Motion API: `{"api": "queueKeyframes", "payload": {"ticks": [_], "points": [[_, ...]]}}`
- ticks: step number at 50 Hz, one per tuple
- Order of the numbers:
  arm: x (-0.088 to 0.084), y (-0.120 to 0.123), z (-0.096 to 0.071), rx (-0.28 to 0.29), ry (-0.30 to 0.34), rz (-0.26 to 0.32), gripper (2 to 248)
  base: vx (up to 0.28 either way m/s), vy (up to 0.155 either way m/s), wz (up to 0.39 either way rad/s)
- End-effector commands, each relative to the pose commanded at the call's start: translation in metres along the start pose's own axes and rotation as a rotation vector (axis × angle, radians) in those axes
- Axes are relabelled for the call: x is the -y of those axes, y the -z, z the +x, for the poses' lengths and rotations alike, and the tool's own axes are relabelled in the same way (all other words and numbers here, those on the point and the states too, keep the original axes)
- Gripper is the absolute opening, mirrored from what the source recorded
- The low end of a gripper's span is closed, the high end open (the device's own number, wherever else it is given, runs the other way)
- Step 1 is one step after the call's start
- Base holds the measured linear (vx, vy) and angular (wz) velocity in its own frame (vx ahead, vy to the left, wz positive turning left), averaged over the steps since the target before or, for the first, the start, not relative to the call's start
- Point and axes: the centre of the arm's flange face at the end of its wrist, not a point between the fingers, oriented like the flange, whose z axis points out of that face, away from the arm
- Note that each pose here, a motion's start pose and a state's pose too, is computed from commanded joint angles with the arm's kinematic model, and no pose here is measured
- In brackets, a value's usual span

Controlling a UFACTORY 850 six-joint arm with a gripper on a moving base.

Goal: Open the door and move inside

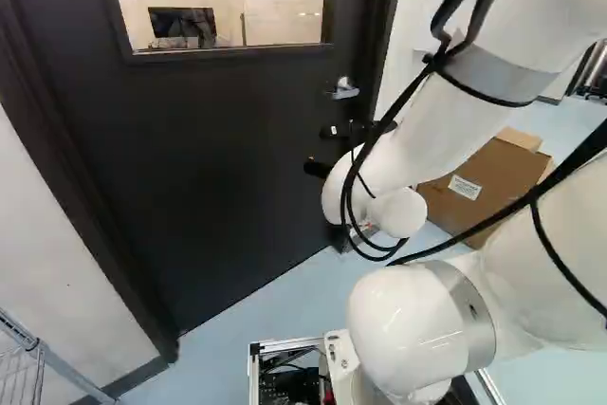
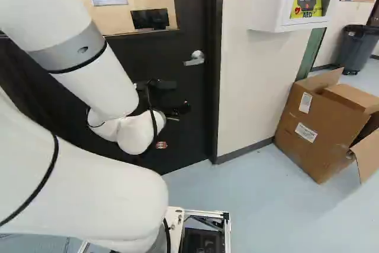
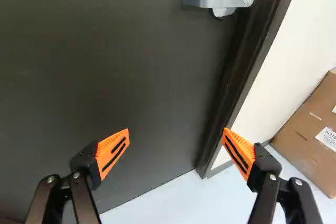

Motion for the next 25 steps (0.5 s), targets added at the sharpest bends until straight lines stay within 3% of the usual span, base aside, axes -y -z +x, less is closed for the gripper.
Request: {"api": "queueKeyframes", "payload": {"ticks": [25], "points": [[0.0,-0.0001,0.0001,0.0,0.0,0.0,247,0.013,-0.002,-0.003]]}}
